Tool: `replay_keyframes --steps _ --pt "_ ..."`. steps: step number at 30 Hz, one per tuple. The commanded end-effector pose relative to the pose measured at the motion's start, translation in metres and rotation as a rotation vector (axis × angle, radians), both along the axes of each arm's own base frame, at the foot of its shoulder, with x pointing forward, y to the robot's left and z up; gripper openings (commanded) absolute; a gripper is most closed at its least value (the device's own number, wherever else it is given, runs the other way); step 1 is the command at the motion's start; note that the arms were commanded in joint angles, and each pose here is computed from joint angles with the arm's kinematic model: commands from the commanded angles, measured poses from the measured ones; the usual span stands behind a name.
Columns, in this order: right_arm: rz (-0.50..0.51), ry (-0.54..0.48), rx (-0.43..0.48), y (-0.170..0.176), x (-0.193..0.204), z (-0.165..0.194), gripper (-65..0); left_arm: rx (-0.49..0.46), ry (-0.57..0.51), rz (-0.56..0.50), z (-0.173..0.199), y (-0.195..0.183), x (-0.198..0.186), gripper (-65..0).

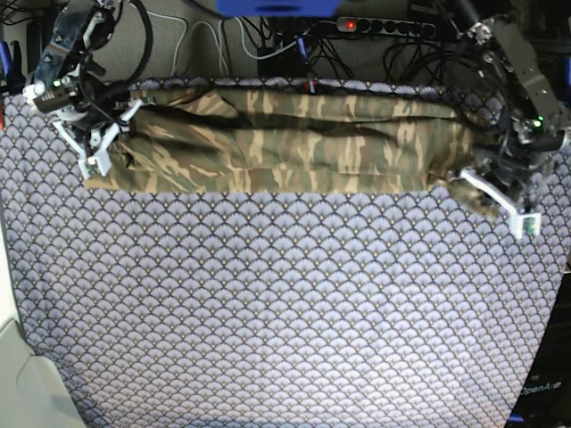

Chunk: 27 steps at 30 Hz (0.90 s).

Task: Fold the T-shirt properly
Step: 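Grasp the shirt's end with the left gripper and fold it toward the right gripper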

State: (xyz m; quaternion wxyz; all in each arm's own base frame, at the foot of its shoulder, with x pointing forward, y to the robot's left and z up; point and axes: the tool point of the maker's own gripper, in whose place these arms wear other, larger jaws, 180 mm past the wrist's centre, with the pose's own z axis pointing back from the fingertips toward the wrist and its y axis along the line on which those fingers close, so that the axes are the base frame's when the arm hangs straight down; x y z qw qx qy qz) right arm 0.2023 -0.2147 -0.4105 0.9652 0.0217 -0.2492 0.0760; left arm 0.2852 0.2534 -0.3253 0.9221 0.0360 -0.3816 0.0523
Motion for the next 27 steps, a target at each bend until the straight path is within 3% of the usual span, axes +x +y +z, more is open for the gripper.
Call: replay_keyframes --steps 1,10,16,27 --pt "0.004 -0.037 -0.003 -0.001 0.008 0.008 -46.5 -0.001 -0.042 -0.016 0.013 -0.010 0.009 -64.5" --pt "0.004 -0.037 -0.003 -0.001 0.008 0.008 -46.5 -0.242 -0.046 0.125 0.004 -0.076 0.015 -64.4" --pt "0.006 -0.048 -0.004 -0.001 0.012 0.010 -46.5 -0.347 -0.084 0.221 0.007 -0.107 0.024 -64.4" --pt "0.007 -0.051 -0.008 -0.003 0.013 0.011 -46.5 -0.191 -0.148 -0.075 0.014 -0.210 0.017 -64.4"
